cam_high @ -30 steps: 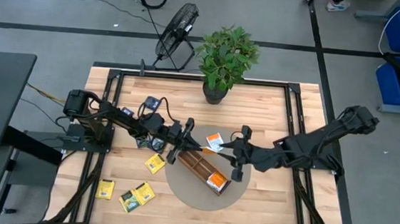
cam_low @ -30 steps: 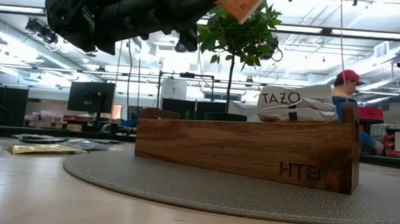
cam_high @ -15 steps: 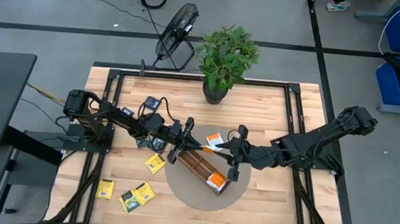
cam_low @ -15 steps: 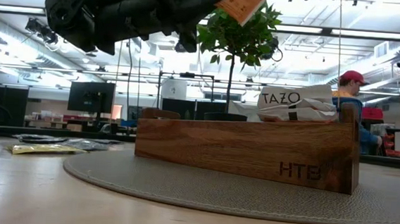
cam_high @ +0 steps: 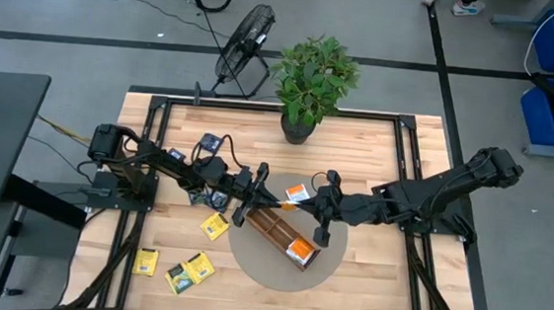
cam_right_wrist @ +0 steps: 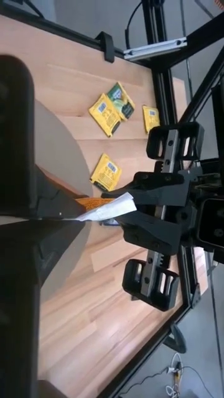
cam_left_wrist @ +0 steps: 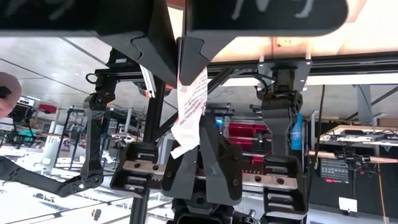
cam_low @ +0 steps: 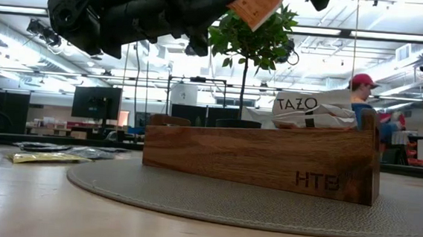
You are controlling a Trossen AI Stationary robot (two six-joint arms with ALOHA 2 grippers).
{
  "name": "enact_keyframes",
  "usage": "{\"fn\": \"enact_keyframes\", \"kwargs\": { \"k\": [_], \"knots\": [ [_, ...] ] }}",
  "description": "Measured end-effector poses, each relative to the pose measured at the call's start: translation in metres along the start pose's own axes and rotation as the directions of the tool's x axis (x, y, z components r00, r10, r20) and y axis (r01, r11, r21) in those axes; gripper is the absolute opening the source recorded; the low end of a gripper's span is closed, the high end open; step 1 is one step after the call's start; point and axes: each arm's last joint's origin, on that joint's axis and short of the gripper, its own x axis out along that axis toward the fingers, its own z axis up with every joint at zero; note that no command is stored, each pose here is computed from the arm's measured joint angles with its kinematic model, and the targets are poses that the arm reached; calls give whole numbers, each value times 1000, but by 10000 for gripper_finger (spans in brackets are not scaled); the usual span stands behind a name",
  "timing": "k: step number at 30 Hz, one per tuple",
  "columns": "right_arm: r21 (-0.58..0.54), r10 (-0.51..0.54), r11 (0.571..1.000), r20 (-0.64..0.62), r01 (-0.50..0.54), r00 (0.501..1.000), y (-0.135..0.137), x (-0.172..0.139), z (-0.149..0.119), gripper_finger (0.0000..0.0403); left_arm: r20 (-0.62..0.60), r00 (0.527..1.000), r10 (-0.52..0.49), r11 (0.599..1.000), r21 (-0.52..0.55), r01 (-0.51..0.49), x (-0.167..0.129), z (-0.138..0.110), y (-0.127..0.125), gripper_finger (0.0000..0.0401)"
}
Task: Pick & Place Tea
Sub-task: Put the orange tea bag into the bottom section of the wooden organizer
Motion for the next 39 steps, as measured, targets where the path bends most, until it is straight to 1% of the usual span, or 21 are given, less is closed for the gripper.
{"fn": "enact_keyframes", "kwargs": {
  "k": [5, 8, 12, 15, 18, 21, 24, 27, 30, 32, 36, 39],
  "knots": [
    [2, -1, 1000, -16, 1, 1000, 0, -1, -2, 2, -4, 1000, 2, 1000, 0, -2, 0, 0, 0, 26],
    [-1, 3, 1000, -35, -3, 999, 0, -1, -4, 1, -4, 1000, -19, 1000, 5, 19, 0, 0, 0, 42],
    [7, -3, 1000, -51, 3, 999, 0, -1, -5, 1, -7, 1000, -28, 1000, 11, 29, 0, 0, -1, 84],
    [16, -5, 1000, -64, 6, 998, 0, -2, -7, 1, -14, 1000, -23, 1000, 8, 23, -1, -1, 2, 126],
    [33, -13, 999, -94, 16, 995, -1, -3, -10, 0, -27, 999, -44, 999, 8, 44, -2, -1, 6, 168],
    [60, -18, 998, -123, 26, 992, -3, -6, -12, 0, -47, 996, -72, 997, -18, 71, -5, -1, 14, 201],
    [103, -5, 994, -142, 20, 990, -4, -9, -13, 0, -75, 992, -102, 993, -67, 97, -10, 1, 22, 222],
    [132, 0, 991, -167, 22, 986, -5, -12, -15, 0, -118, 989, -91, 993, -83, 81, -14, 1, 29, 229],
    [160, -6, 986, -207, 39, 978, -5, -15, -18, 0, -123, 992, -26, 999, -32, 22, -24, 5, 30, 228],
    [173, -19, 983, -243, 63, 970, -6, -17, -20, 0, -115, 993, 23, 1000, 3, -23, -33, 8, 26, 223],
    [215, -38, 971, -303, 107, 952, -6, -20, -26, 0, -96, 991, 97, 995, 23, -96, -59, 14, 16, 212],
    [286, -30, 949, -339, 133, 940, -6, -21, -30, 0, -113, 983, 145, 989, 37, -142, -77, 13, 8, 209]
  ]
}}
